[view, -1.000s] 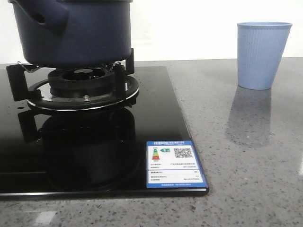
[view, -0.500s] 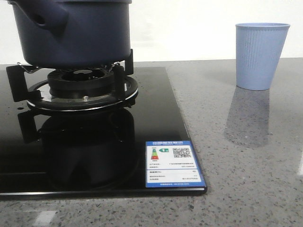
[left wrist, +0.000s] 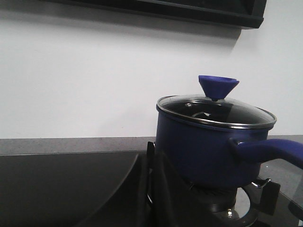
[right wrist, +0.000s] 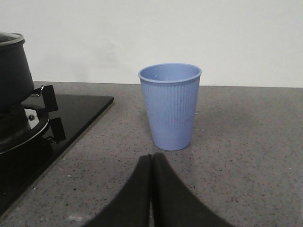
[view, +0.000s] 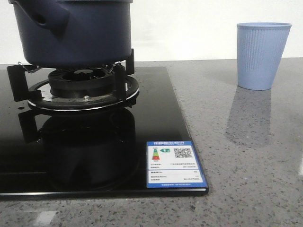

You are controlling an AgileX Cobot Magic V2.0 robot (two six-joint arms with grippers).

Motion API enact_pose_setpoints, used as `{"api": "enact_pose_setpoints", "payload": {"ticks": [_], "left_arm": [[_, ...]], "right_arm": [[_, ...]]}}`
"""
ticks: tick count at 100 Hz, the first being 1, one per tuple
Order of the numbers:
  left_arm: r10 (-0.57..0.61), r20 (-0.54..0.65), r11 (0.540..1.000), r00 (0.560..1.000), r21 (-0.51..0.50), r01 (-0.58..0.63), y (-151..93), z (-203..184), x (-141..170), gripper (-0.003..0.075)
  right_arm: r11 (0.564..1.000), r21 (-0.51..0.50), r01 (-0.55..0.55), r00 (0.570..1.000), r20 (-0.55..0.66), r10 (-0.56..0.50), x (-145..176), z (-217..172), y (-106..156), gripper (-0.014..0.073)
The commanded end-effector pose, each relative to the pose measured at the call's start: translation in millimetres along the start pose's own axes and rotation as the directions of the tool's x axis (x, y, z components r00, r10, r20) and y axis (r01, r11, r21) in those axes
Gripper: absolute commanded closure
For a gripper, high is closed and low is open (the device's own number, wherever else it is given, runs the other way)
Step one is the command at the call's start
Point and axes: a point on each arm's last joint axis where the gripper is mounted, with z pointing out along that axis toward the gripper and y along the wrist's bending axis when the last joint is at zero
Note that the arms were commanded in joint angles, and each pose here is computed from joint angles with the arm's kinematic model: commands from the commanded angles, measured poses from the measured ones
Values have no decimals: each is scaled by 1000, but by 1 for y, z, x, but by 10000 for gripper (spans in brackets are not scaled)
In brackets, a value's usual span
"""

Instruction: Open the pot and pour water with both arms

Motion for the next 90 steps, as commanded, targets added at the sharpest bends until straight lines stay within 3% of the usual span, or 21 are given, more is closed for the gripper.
{"api": "enact_pose_setpoints", "payload": {"ticks": [1, 66, 79, 90], "left_arm": [[-14, 84, 1000, 996, -25, 16, 2, 0, -14, 739], [-7, 82, 1000, 997, -27, 9, 2, 0, -13, 739], [134, 42, 990, 990, -60, -131, 4, 2, -2, 739], [84, -9, 988, 996, -131, -84, 10, 3, 18, 739]], "right_arm": [[999, -32, -4, 999, 44, 5, -11, 1, 3, 662], [999, -32, -4, 999, 44, 5, -11, 1, 3, 662], [999, -32, -4, 999, 44, 5, -11, 1, 3, 662], [999, -32, -4, 999, 44, 5, -11, 1, 3, 662]]}}
